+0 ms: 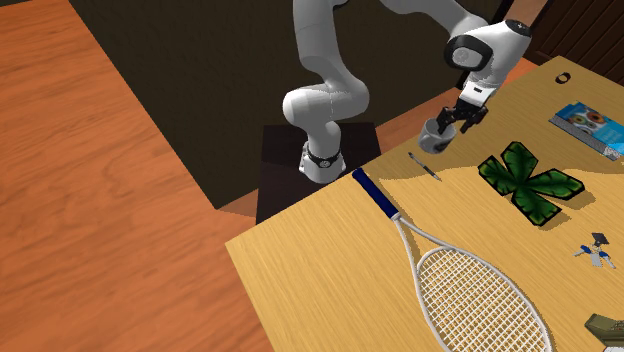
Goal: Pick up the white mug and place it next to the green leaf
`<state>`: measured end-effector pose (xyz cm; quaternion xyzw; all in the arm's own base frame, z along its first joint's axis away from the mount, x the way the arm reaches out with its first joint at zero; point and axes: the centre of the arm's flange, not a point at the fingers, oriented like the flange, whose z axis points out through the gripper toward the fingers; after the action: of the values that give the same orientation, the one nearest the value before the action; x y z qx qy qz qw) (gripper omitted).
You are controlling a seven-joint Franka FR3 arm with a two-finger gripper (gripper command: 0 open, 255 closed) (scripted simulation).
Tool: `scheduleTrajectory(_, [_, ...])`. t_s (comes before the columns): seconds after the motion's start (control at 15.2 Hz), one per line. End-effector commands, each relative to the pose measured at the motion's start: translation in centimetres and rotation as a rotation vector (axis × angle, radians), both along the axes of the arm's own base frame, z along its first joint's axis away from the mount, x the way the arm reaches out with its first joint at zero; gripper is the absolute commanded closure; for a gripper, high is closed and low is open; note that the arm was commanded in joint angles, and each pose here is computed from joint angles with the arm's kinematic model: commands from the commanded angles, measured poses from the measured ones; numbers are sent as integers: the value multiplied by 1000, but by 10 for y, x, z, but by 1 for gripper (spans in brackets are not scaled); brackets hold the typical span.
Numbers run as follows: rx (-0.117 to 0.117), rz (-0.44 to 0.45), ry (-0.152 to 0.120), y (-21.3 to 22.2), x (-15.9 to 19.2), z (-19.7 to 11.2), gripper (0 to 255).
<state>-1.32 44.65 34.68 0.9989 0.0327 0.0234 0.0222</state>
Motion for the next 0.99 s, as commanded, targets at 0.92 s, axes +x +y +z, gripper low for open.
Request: scheduleTrajectory(0.92, [0,0,0,2,-2,50,0])
